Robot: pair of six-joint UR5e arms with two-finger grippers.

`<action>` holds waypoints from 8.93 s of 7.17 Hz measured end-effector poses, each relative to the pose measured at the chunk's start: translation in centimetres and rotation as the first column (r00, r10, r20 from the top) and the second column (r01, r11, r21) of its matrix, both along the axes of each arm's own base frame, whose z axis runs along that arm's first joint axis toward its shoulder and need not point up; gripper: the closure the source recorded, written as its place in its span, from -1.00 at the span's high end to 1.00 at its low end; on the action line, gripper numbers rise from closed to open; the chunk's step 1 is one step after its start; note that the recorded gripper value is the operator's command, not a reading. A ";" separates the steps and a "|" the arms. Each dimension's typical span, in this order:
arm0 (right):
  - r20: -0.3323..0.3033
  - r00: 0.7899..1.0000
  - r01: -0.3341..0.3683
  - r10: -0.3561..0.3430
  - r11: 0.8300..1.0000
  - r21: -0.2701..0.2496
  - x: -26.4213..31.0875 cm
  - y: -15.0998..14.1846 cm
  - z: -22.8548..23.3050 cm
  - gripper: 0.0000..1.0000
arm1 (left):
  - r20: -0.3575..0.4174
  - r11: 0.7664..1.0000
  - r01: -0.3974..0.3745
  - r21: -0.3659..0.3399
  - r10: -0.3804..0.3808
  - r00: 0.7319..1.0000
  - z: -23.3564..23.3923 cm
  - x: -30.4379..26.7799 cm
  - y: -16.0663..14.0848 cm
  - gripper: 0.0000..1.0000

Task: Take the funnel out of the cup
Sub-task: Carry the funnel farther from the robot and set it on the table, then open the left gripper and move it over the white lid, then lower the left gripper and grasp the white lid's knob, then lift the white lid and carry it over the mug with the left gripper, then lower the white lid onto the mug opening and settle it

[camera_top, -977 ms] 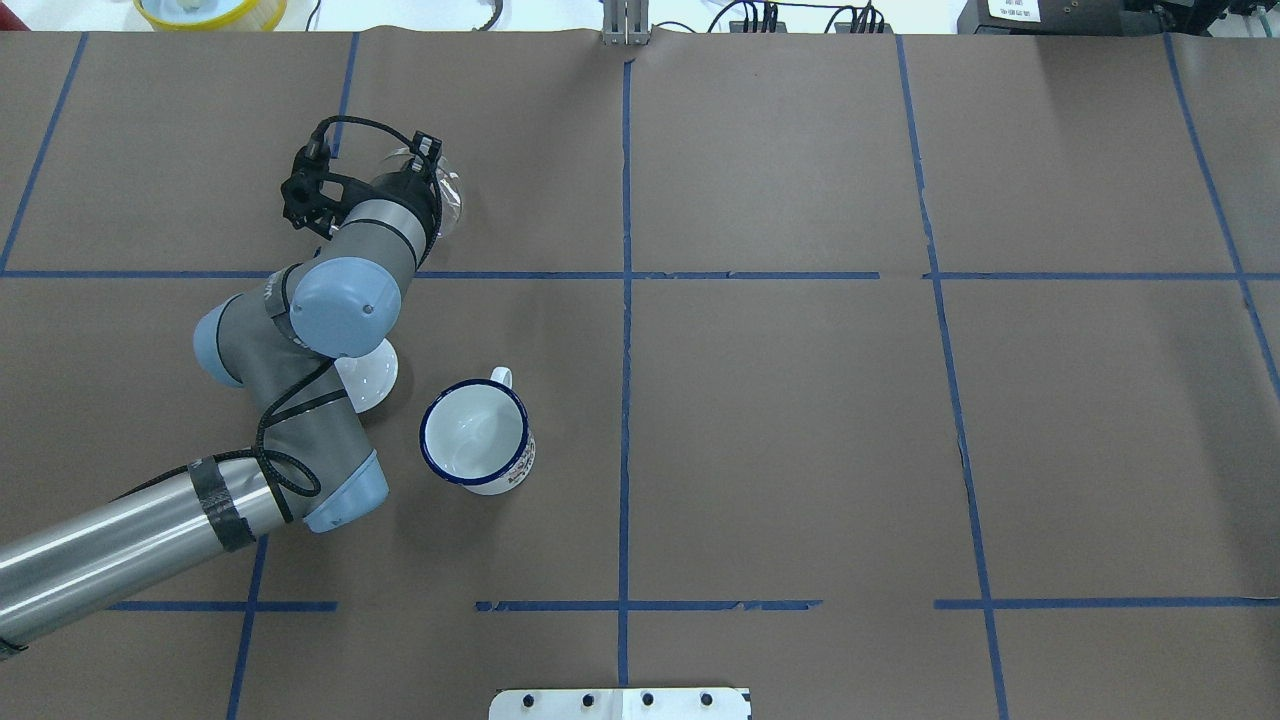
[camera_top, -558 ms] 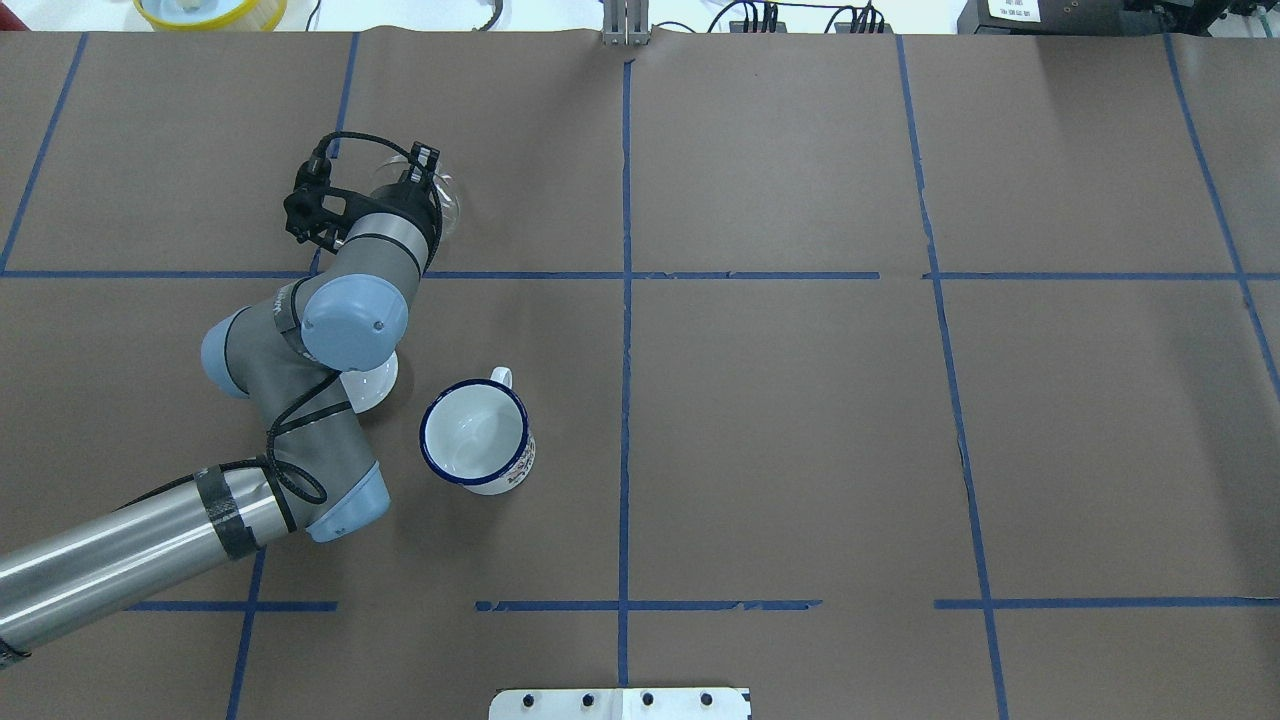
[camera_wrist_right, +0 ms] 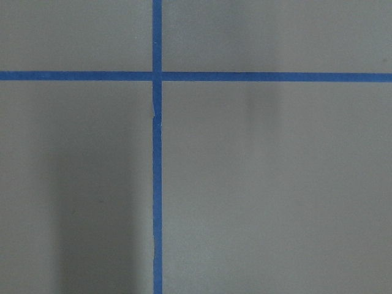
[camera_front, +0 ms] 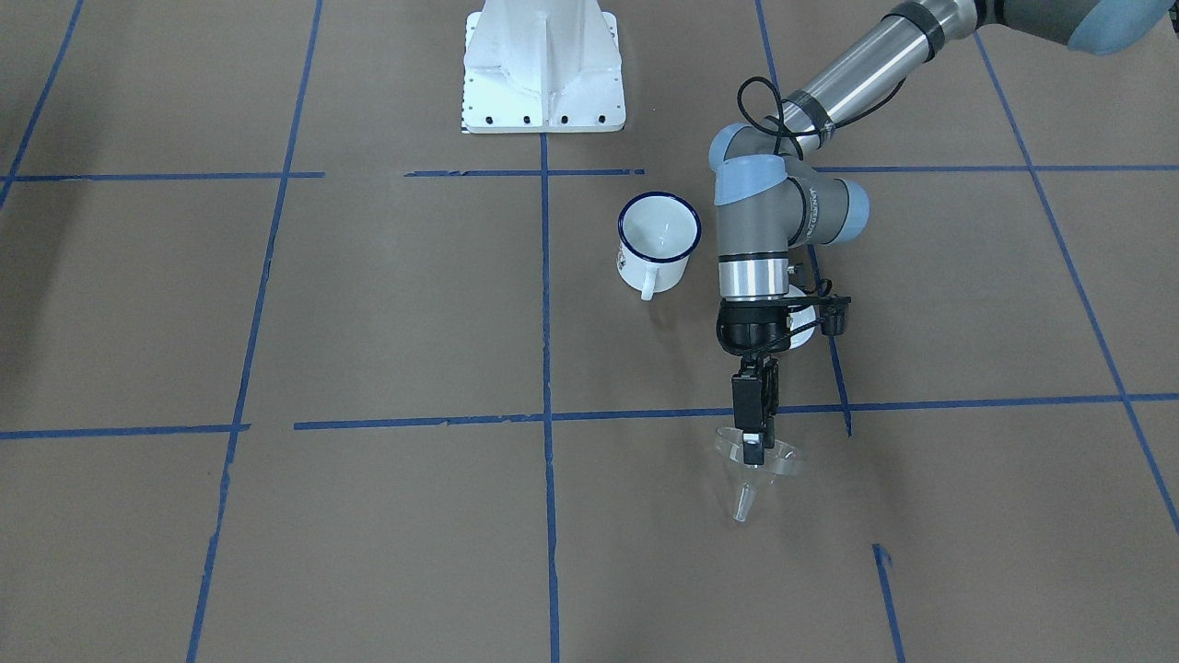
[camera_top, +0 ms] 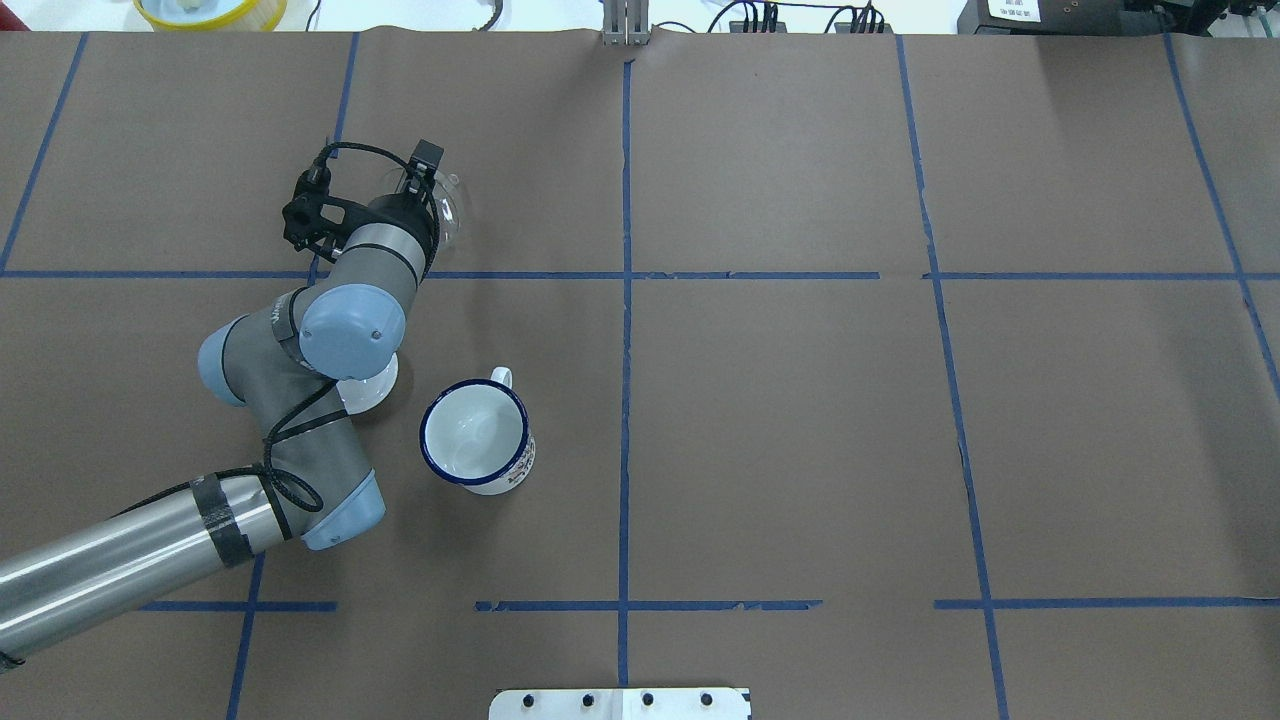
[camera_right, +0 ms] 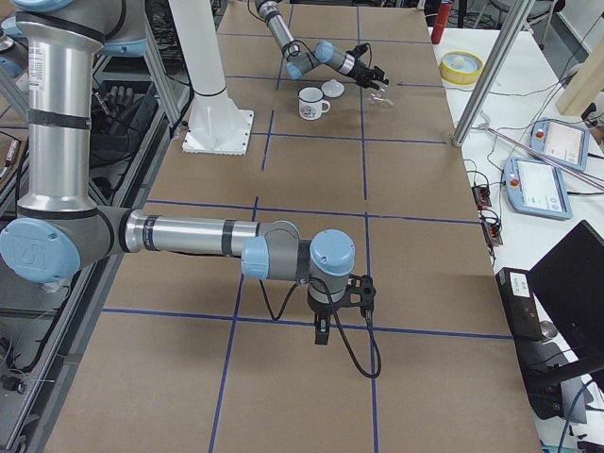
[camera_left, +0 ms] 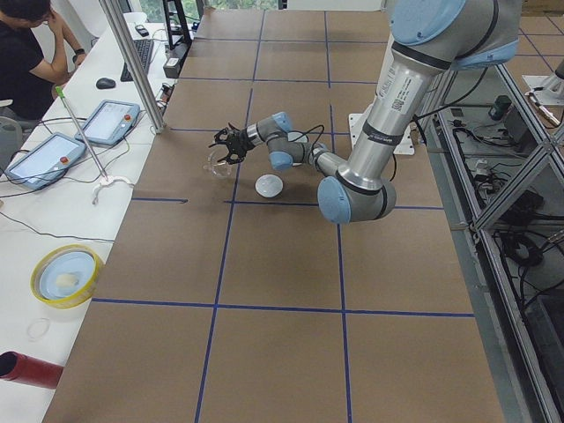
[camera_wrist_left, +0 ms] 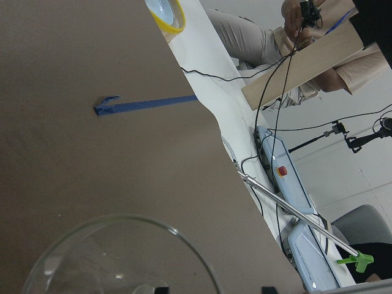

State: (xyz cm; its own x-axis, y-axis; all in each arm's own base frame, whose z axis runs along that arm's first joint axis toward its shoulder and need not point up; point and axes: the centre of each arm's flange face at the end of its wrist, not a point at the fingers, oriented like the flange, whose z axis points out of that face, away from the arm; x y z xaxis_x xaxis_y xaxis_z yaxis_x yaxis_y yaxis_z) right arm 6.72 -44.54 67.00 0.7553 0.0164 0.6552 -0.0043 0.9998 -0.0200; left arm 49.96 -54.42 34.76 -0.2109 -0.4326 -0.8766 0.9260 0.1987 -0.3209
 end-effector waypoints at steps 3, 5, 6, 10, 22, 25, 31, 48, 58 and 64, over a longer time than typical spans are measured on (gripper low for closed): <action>0.000 1.000 0.000 0.000 1.000 0.000 0.0 0.0 0.0 1.00 | 0.076 0.988 -0.124 0.088 0.118 0.990 -3.5 -1.7 1.0 1.00; 0.000 1.000 0.000 0.000 1.000 0.000 0.0 0.0 0.0 1.00 | 0.167 0.940 -0.311 0.141 0.287 0.943 -4.0 -5.8 3.7 1.00; 0.000 1.000 0.000 0.000 1.000 0.000 0.0 0.0 0.0 1.00 | 0.212 0.905 -0.398 0.150 0.364 0.907 -3.4 -8.0 5.0 1.00; 0.000 1.000 0.000 0.000 1.000 0.000 0.0 0.0 0.0 1.00 | 0.409 0.677 -0.735 0.032 0.662 0.628 -2.9 -13.9 7.1 1.00; 0.000 1.000 0.000 0.000 1.000 0.000 0.0 0.0 0.0 1.00 | 0.499 0.345 -0.915 -0.209 0.842 0.204 3.6 -9.5 8.2 0.47; 0.000 1.000 0.000 0.000 1.000 0.000 0.0 0.0 0.0 1.00 | 0.490 0.343 -0.914 -0.218 0.848 0.202 4.0 -8.9 8.5 -0.18; 0.000 1.000 0.000 0.000 1.000 0.000 0.0 0.0 0.0 1.00 | 0.496 0.341 -0.915 -0.217 0.846 0.198 3.8 -9.3 8.7 -1.00; 0.000 1.000 0.000 0.000 1.000 0.000 0.0 0.0 0.0 1.00 | 0.295 0.350 -0.892 -0.287 0.918 0.266 -16.4 -5.1 14.2 -1.00; 0.000 1.000 0.000 0.000 1.000 0.000 0.0 0.0 0.0 1.00 | 0.288 0.338 -0.892 -0.302 0.924 0.252 -15.2 -4.8 14.9 -1.00; 0.000 1.000 0.000 0.000 1.000 0.000 0.0 0.0 0.0 1.00 | 0.287 0.319 -0.899 -0.301 0.929 0.233 -15.2 -4.1 15.9 -1.00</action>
